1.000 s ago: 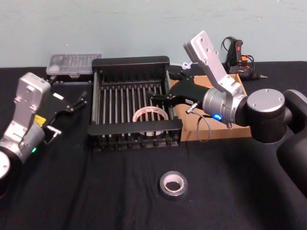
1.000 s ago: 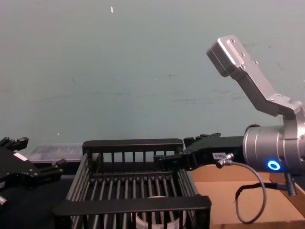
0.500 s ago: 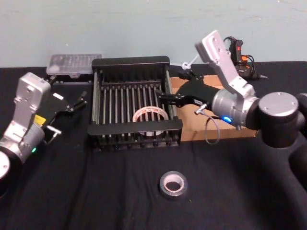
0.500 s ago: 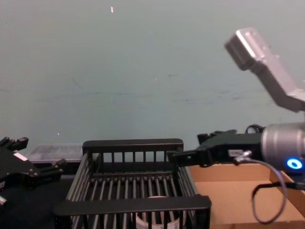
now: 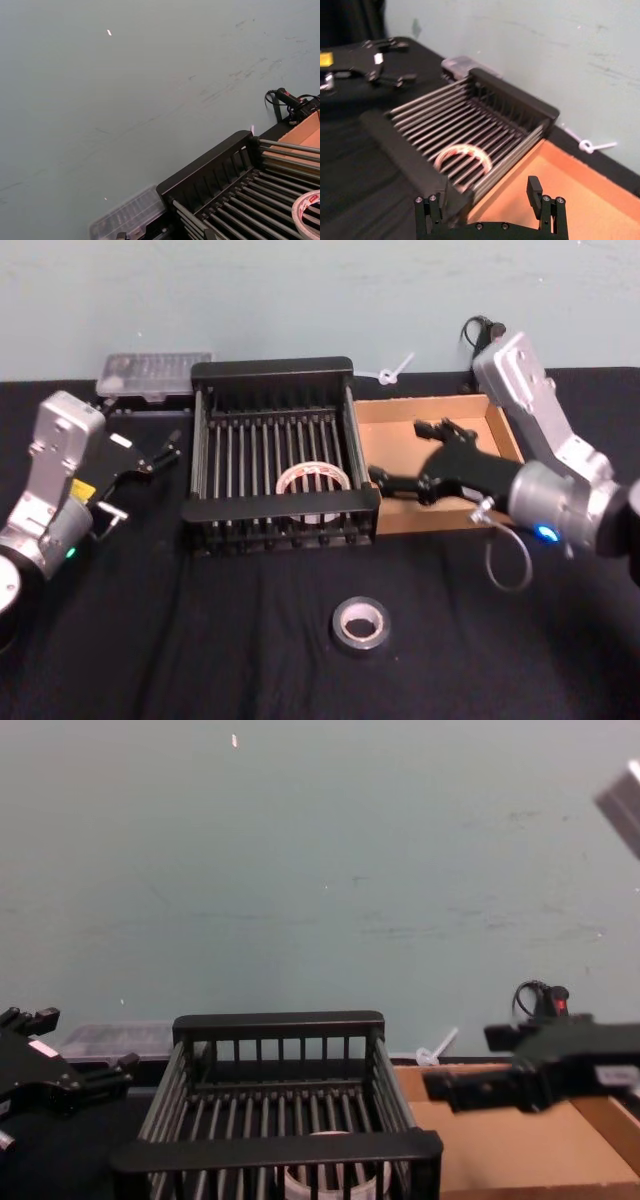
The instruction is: Pick up the white tape and place it into the black box , Pick up the silver tape and place it into the brown box.
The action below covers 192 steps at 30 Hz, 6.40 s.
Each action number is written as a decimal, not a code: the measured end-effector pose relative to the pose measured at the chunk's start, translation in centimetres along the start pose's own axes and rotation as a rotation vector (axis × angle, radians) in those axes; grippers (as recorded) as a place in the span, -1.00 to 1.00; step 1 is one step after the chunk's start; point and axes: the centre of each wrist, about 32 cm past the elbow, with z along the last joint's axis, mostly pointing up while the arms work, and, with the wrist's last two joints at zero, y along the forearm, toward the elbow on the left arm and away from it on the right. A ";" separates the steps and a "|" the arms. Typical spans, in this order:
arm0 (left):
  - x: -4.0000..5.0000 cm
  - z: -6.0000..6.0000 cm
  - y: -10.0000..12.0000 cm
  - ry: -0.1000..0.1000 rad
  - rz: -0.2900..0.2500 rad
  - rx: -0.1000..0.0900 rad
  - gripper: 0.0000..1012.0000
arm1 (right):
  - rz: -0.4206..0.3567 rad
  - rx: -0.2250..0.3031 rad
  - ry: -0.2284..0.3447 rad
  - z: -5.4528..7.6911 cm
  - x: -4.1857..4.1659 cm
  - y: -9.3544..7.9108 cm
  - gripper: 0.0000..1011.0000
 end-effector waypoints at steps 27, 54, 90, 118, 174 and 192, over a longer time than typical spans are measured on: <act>0.00 0.0 0.0 0.000 0.000 0.000 0.98 | 0.182 -0.141 0.029 -4.2 -3.77 -3.2 0.98; 0.00 0.0 0.0 0.000 0.000 0.000 0.98 | 0.225 -0.219 0.040 -5.5 -4.24 -1.4 0.98; 0.00 0.0 0.0 0.000 0.000 0.000 0.98 | 0.228 -0.235 0.050 -5.9 -4.24 -0.8 0.97; 0.00 0.0 0.0 0.000 0.000 0.000 0.98 | 0.228 -0.233 0.049 -5.8 -4.24 -0.8 -0.68; 0.00 0.0 0.0 0.000 0.000 0.000 0.98 | -0.121 -0.073 0.111 -3.2 1.42 -2.7 -0.74; 0.00 0.0 0.0 0.000 0.000 0.000 0.98 | -0.259 -0.059 0.169 -3.5 3.86 1.6 -0.74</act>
